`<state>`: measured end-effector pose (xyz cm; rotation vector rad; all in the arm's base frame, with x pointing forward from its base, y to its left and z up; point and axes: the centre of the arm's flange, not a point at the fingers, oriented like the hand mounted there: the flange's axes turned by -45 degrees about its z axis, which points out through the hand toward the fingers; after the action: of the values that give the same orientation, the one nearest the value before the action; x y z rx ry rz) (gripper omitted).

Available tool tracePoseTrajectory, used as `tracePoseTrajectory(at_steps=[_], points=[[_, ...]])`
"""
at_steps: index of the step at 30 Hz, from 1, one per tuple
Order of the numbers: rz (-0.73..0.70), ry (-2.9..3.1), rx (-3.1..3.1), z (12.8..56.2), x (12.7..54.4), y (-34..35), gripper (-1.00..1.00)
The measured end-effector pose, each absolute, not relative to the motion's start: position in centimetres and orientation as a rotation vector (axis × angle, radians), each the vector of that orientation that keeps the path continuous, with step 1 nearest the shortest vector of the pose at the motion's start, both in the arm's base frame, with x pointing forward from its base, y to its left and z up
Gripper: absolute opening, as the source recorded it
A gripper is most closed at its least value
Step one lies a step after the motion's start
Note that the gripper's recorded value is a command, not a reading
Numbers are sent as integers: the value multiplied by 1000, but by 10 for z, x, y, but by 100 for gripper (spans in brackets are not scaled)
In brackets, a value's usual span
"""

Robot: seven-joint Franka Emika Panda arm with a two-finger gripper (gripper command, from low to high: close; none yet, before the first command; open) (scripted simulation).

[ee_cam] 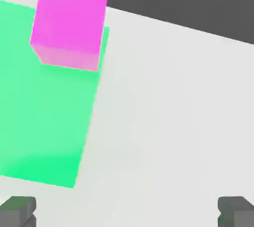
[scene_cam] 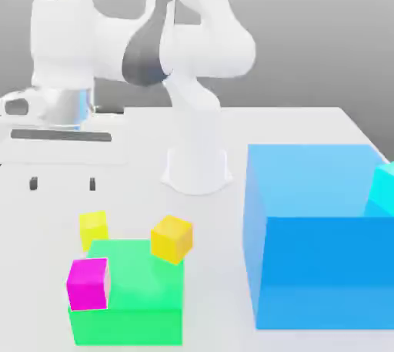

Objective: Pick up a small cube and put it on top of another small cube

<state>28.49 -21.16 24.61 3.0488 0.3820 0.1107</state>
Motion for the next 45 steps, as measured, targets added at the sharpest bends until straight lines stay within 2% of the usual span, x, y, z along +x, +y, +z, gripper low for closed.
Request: tracePoseTrajectory(at_steps=[3, 11, 12, 19, 27, 35, 45], points=[[18, 438, 3100, 202, 245, -212, 0], [-6, 448, 3106, 138, 236, -212, 0], [-4, 448, 3107, 133, 236, -211, -100], [-4, 447, 3110, 134, 236, -211, -100], [-1, 443, 3112, 189, 236, -212, -100], [-2, 403, 3115, 238, 294, -170, -100], [0, 328, 3126, 305, 351, -82, -100]])
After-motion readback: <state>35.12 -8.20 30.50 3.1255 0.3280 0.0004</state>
